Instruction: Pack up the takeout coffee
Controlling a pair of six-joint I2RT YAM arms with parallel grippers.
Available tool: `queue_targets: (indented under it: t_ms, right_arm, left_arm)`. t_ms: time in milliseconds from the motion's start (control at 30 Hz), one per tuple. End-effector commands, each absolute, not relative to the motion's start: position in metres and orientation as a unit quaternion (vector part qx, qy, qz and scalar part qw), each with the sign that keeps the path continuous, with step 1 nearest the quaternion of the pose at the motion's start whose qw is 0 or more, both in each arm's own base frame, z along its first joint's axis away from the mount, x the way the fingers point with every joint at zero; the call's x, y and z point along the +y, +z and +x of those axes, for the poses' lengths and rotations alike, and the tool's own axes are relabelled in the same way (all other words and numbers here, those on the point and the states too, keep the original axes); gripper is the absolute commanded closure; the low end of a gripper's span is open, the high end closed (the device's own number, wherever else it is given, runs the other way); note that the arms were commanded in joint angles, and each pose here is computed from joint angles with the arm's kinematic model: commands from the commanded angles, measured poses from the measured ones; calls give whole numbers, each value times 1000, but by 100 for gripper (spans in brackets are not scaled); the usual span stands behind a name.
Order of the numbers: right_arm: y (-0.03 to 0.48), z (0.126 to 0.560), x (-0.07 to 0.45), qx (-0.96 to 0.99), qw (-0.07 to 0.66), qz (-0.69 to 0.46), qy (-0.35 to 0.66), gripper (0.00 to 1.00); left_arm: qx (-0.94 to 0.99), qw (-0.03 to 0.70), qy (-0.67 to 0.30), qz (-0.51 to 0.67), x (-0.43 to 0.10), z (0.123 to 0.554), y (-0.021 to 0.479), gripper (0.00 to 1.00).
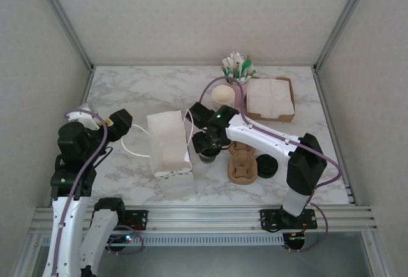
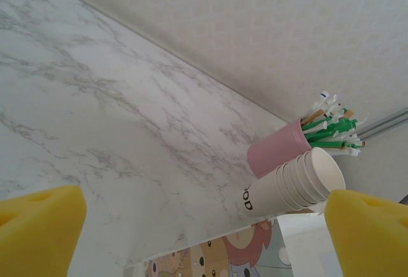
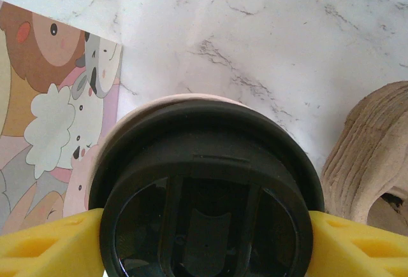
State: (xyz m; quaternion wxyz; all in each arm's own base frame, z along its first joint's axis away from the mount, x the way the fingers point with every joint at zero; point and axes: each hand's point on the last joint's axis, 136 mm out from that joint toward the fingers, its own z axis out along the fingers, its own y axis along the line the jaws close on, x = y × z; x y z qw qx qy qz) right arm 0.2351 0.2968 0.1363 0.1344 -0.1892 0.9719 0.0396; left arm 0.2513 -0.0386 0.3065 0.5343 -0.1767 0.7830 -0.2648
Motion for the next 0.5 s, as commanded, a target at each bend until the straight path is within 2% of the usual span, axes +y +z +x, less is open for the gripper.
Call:
queue_targets:
  t_ms: [0,467]
  right_arm:
    - [159,235,302,968,157,-185,59,24]
    - [138,232,309,972,130,-187,56,24]
  left_arm:
    - [777,538,-266,-187,-36,253,308,4]
    - [778,537,-266,-187,-36,253,307,4]
